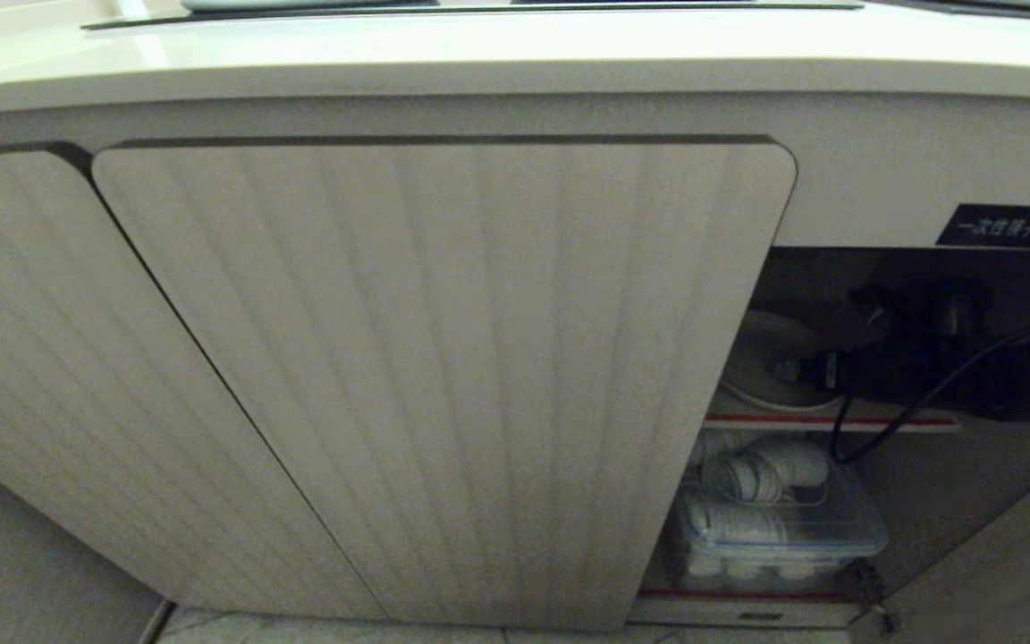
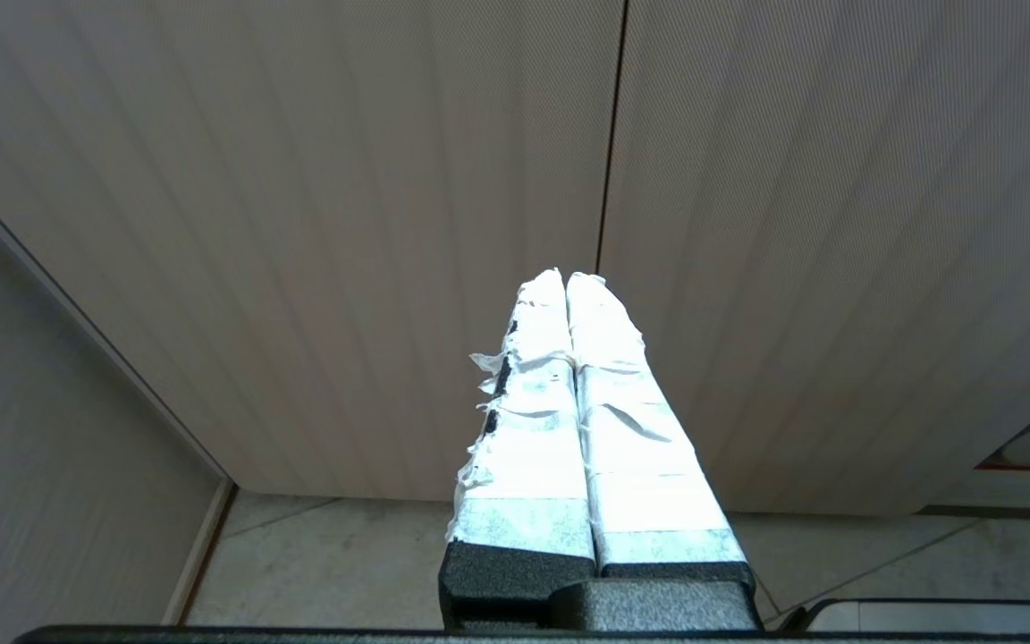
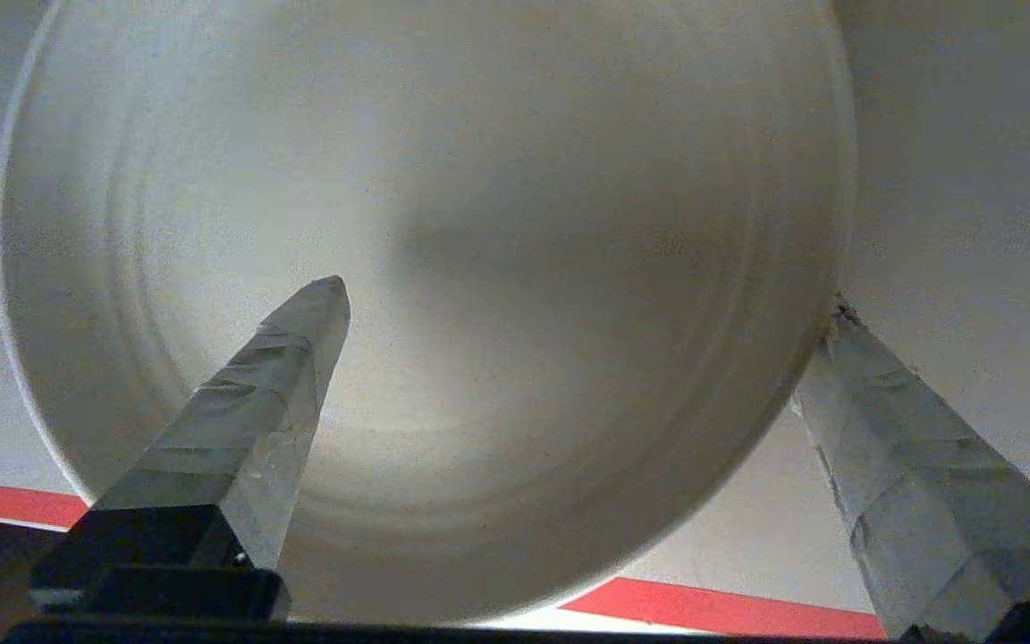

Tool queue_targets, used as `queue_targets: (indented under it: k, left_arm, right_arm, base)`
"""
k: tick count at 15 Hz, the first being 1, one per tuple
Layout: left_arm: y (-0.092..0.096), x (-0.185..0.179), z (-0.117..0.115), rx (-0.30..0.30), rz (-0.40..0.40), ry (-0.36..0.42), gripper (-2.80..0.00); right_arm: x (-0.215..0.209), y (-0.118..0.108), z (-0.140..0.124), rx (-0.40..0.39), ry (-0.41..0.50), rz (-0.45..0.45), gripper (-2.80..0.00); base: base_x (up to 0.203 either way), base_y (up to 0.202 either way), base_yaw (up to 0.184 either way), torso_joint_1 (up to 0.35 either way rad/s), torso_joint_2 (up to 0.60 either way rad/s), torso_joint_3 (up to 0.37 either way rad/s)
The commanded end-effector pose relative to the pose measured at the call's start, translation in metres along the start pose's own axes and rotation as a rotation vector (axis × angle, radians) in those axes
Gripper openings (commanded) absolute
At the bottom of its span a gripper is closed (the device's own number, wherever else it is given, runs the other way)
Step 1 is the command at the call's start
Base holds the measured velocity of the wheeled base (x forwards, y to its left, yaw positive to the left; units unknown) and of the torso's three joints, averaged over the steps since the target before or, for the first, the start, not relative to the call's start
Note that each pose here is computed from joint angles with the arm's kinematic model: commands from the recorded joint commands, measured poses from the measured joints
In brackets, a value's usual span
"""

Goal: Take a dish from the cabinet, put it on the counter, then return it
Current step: Take the plate from the cabinet

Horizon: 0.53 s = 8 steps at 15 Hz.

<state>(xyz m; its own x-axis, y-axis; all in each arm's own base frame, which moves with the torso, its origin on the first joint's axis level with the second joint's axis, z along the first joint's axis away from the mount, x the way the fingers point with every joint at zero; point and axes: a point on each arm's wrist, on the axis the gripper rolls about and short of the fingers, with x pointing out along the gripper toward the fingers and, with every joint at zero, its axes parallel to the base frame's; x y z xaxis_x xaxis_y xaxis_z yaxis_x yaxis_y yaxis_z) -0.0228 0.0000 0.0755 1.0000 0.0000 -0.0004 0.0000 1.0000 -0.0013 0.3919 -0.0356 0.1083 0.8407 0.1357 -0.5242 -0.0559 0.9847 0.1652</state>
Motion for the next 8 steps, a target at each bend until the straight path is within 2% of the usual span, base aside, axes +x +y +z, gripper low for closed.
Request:
queue_targets:
  k: [1, 8]
  left_arm:
    - [0.0, 0.0, 0.0, 0.0, 0.0, 0.0, -2.8]
    - [0.0, 0.0, 0.0, 0.0, 0.0, 0.0, -2.8]
  right_arm:
    - [0.0, 0.0009, 0.0001, 0.0, 0.002, 0.004, 0.0]
    - [-0.0005, 0.001, 0.0, 0.002, 0.014, 0.001, 0.0]
  base:
    - [0.0, 0.0, 0.0, 0.0, 0.0, 0.0]
    - [0.0, 0.0, 0.0, 0.0, 0.0, 0.0]
